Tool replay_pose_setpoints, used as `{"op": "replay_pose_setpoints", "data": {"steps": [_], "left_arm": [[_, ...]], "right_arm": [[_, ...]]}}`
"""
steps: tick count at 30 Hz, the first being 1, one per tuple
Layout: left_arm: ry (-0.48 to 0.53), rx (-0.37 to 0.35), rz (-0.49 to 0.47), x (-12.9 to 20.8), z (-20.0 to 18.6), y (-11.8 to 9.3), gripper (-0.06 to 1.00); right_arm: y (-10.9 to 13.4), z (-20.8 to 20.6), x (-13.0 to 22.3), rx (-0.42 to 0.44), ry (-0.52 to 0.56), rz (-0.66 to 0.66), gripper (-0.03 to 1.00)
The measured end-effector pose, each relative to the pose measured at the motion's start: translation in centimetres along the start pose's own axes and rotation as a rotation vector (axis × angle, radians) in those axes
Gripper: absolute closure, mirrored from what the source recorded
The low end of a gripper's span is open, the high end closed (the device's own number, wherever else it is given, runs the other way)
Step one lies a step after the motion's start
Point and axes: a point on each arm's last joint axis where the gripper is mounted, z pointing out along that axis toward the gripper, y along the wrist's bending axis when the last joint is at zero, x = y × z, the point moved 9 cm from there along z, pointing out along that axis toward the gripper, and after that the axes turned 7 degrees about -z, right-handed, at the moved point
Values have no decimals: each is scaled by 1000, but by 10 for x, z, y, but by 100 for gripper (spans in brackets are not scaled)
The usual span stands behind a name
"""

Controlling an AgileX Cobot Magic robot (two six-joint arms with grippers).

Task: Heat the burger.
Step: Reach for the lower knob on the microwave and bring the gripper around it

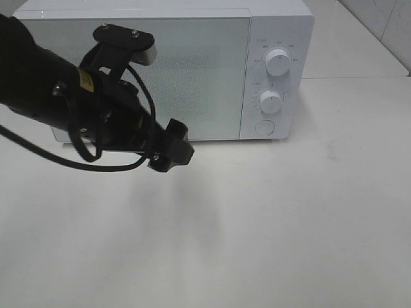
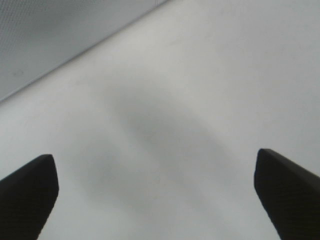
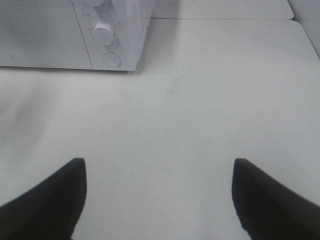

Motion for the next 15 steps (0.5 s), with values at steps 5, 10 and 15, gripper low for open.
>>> {"op": "replay_pose_setpoints", "data": {"steps": [5,10,15], "left_arm": [[135,-16,40,23,-24,2,-4],[231,-46,46,40,-46,7,-5],[264,-96,-50,45,-68,32,-5]], "right_arm": [[0,0,0,0,0,0,20],[0,0,0,0,0,0,20],[0,0,0,0,0,0,20]]}}
